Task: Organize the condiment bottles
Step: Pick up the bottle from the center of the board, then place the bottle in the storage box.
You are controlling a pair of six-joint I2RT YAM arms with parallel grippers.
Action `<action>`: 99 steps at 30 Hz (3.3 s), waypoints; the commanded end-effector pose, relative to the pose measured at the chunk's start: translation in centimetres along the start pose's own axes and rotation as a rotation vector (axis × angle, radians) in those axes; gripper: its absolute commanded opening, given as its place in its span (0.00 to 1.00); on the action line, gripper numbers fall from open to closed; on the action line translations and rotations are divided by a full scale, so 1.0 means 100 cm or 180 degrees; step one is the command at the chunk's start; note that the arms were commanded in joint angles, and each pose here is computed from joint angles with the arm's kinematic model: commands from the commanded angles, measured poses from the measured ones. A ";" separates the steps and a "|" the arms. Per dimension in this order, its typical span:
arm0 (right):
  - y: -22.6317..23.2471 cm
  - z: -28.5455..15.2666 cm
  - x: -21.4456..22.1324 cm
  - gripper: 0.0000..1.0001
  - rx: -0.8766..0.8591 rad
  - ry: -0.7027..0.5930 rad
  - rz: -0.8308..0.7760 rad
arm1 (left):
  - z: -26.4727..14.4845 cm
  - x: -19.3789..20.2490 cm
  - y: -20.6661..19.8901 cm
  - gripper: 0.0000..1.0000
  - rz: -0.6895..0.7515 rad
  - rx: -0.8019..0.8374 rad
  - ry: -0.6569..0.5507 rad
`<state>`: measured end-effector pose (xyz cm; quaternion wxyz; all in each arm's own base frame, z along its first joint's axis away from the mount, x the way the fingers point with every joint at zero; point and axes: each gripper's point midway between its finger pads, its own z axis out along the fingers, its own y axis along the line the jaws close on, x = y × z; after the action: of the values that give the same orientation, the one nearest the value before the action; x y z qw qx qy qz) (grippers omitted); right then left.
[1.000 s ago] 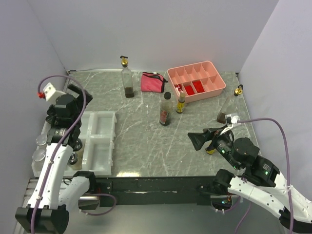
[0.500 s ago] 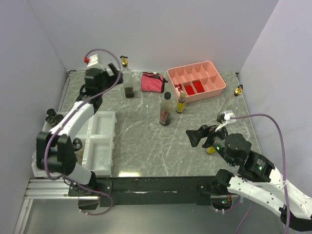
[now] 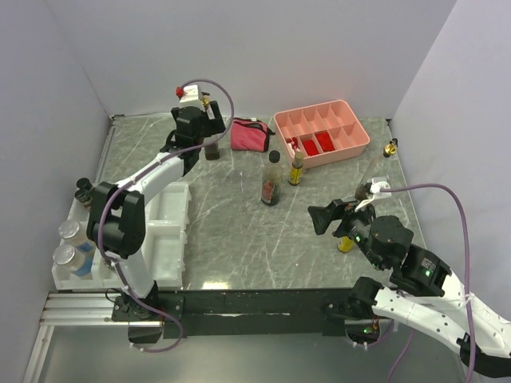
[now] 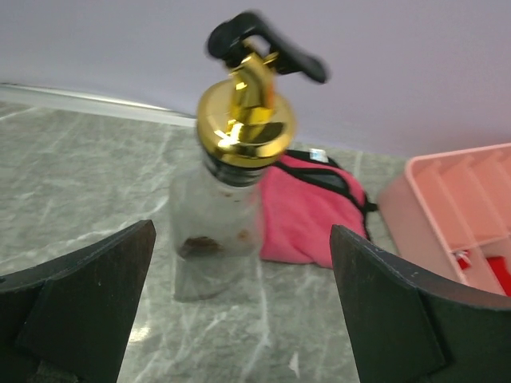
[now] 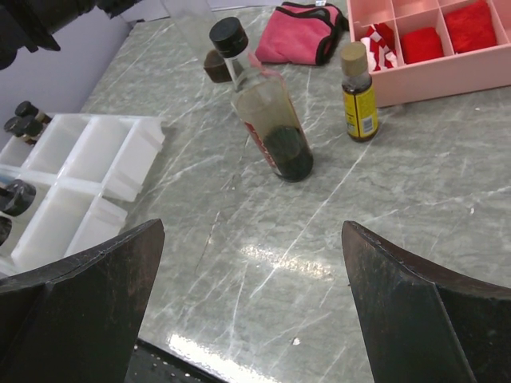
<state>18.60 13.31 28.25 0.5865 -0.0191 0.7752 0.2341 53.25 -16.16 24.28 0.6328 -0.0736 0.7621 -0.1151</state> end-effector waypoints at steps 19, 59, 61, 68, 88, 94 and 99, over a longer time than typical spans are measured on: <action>-0.003 -0.002 -0.028 1.00 0.0131 -0.0235 0.0004 | 0.045 -0.007 0.001 0.54 0.0287 -0.0239 -0.0314; 0.008 -0.015 -0.023 1.00 -0.0211 -0.0240 0.0228 | -0.159 -0.149 0.129 0.01 -0.0272 -0.1749 -0.1202; 0.006 -0.016 -0.021 1.00 -0.0214 -0.0234 0.0230 | -0.171 -0.152 0.150 0.01 -0.0331 -0.1921 -0.1237; 0.004 -0.023 -0.022 1.00 -0.0256 -0.0261 0.0267 | -0.200 -0.142 0.197 0.01 -0.0319 -0.2387 -0.1221; 0.001 -0.042 -0.027 1.00 -0.0356 -0.0301 0.0394 | -0.205 -0.095 0.232 0.01 -0.0456 -0.2446 -0.1216; 0.000 -0.041 -0.027 1.00 -0.0351 -0.0313 0.0395 | -0.198 -0.089 0.233 0.01 -0.0410 -0.2318 -0.1257; -0.001 -0.041 -0.026 1.00 -0.0337 -0.0301 0.0366 | -0.193 -0.080 0.239 0.01 -0.0364 -0.2357 -0.1209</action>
<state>15.83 11.35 30.40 0.5976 -0.0013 0.7427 0.3019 35.71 10.14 24.56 0.6281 -0.3469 0.6746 0.1736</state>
